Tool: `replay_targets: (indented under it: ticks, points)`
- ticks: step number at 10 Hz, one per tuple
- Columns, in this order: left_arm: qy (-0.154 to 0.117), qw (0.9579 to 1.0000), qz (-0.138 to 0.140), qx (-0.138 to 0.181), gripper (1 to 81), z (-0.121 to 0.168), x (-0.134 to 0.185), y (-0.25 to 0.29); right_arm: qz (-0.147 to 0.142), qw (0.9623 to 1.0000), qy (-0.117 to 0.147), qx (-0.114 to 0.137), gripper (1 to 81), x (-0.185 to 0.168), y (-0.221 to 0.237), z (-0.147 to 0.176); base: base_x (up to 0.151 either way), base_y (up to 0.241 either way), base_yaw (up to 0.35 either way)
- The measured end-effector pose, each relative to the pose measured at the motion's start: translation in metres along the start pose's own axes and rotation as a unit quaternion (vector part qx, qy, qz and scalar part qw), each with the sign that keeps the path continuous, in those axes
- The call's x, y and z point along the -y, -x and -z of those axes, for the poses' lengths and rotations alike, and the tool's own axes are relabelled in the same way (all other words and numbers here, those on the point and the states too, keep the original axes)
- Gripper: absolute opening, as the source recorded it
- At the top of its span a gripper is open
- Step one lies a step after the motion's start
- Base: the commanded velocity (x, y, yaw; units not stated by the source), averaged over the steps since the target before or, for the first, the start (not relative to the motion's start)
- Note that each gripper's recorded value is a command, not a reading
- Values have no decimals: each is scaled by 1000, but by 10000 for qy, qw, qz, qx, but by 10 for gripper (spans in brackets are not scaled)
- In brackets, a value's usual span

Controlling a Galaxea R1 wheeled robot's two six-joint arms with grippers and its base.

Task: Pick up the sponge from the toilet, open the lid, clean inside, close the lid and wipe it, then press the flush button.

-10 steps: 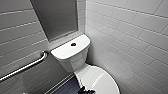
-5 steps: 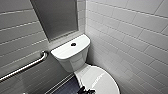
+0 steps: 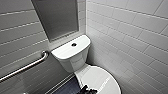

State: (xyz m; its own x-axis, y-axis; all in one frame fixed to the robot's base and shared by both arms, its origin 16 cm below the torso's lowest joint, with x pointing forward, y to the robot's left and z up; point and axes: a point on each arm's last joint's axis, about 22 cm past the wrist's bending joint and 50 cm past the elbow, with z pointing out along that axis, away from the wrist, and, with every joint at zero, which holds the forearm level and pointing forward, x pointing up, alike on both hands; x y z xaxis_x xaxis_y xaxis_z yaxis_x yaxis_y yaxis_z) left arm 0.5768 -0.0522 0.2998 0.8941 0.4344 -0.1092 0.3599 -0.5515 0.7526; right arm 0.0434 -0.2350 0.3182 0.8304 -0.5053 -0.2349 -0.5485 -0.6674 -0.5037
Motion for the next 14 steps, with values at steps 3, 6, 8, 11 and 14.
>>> replay_targets:
  ticks: [3, 6, 8, 11, 14]
  points:
    - [-5, 10000, 67, 64, 811, 2, -3, -3, 6, 10000, -5, -5, 10, 0, 0, 0, 0, 0, 0]
    - [270, 9996, 71, 45, 811, 13, -17, -1, -8, 10000, -18, 3, 10, 2, 2, -2, 0, 0, 0]
    - [540, 9982, 207, 172, 811, 31, -34, -1, -14, 10000, -13, 9, 10, 2, 2, -2, 0, 0, 0]
    - [748, 9953, 488, 379, 811, 54, -55, -7, -23, 10000, -20, 12, 10, 3, 3, -2, 0, 0, 0]
    - [781, 9885, 1252, 342, 811, 60, -57, -16, -187, 9998, -27, -25, 10, 4, -1, -6, 0, 0, 0]
